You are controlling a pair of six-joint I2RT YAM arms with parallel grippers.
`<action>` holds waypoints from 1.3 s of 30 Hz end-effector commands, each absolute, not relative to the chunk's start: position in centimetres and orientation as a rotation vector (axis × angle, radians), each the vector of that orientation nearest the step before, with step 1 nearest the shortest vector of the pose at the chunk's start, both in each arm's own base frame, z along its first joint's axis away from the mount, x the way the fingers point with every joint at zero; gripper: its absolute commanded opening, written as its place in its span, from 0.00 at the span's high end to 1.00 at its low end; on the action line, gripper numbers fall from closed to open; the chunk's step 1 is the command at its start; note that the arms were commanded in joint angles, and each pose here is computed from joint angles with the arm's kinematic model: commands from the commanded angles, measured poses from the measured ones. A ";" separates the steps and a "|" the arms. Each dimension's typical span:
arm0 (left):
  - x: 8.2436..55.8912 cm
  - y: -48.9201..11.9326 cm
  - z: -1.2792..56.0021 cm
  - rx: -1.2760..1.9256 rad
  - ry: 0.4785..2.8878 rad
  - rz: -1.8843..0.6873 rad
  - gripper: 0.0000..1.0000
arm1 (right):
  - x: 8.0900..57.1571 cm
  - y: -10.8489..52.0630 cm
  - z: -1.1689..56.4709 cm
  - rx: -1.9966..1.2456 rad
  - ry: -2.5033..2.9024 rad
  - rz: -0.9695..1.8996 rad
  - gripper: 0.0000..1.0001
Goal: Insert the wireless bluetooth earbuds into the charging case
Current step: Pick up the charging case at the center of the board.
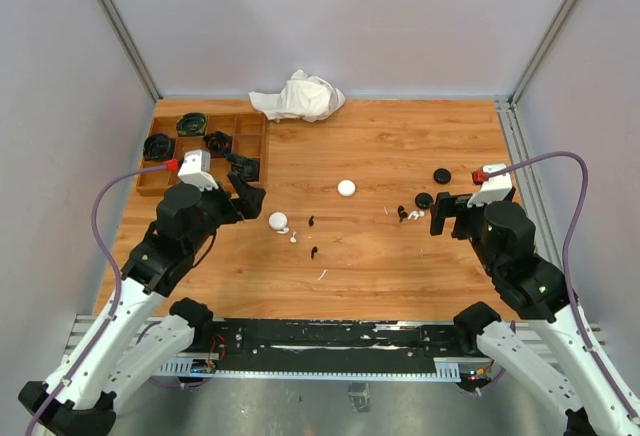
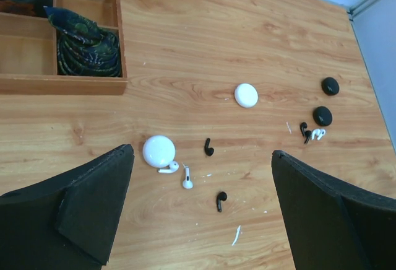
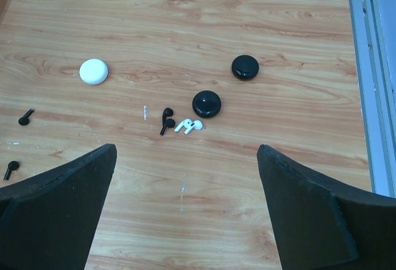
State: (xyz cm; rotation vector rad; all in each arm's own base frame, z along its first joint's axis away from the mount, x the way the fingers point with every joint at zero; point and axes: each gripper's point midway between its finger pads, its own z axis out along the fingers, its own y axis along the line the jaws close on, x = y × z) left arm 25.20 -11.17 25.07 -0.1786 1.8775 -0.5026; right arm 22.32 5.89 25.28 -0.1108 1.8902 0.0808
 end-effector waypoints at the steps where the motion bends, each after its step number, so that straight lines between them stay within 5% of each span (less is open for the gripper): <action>1: 25.5 -11.8 24.9 -0.142 1.870 -0.525 0.01 | 22.5 5.3 25.7 -0.092 1.850 0.056 0.02; 21: 30.3 -15.4 13.7 -0.096 2.253 -0.418 0.02 | 22.6 7.3 23.5 -0.170 1.887 0.138 0.01; 39: 33.6 -16.5 4.2 0.045 2.518 -0.223 0.27 | 22.7 9.2 21.9 -0.248 1.919 0.213 0.01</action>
